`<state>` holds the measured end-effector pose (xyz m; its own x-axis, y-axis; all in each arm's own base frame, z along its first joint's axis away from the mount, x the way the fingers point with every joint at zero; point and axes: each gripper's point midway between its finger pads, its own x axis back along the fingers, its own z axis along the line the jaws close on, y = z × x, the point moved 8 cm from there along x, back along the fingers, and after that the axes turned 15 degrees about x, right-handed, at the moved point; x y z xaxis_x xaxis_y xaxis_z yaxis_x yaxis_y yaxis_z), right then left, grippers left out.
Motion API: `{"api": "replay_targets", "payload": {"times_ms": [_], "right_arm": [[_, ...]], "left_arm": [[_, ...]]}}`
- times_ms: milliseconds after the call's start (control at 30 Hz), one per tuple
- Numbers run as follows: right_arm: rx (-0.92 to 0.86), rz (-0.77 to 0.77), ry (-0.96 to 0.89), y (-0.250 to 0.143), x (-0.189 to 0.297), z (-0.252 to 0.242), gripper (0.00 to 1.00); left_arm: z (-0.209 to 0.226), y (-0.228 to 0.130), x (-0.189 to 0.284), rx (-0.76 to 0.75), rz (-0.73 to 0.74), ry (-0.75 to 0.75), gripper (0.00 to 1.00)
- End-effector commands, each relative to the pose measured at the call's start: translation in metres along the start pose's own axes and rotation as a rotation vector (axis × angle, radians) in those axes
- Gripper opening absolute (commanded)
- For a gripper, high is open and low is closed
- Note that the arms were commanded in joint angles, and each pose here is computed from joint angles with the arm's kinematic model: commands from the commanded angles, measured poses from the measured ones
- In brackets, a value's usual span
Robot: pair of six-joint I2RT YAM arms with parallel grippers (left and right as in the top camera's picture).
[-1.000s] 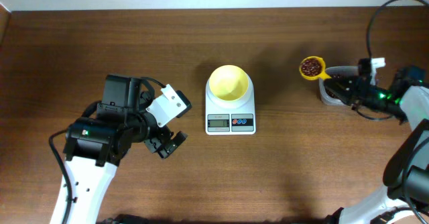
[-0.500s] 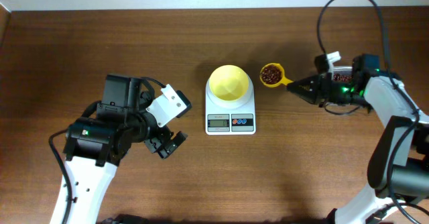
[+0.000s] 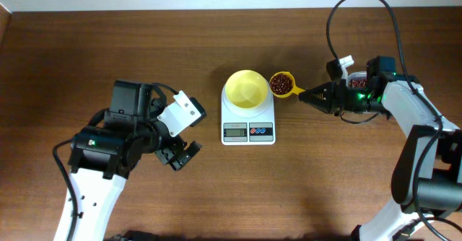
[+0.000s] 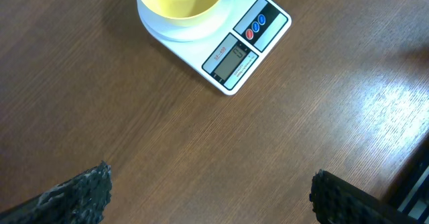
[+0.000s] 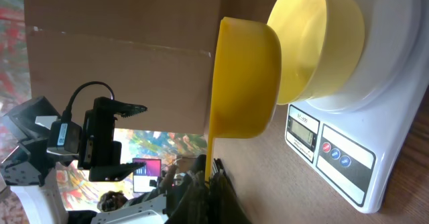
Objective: Scoop item into bowl and weigh 50g on scale
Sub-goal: 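Carry the filled scoop left over the yellow bowl on the scale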
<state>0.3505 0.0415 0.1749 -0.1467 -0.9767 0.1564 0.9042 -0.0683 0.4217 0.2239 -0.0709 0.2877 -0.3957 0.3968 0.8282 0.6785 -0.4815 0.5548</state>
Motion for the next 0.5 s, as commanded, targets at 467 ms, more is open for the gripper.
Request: {"api": "replay_targets", "payload": {"times_ms": [467], "right_arm": [[0.153, 0.032, 0.064, 0.005, -0.026, 0.004, 0.04]], "left_arm": [[0.002, 0.003, 0.004, -0.016, -0.012, 0.009, 0.99]]}}
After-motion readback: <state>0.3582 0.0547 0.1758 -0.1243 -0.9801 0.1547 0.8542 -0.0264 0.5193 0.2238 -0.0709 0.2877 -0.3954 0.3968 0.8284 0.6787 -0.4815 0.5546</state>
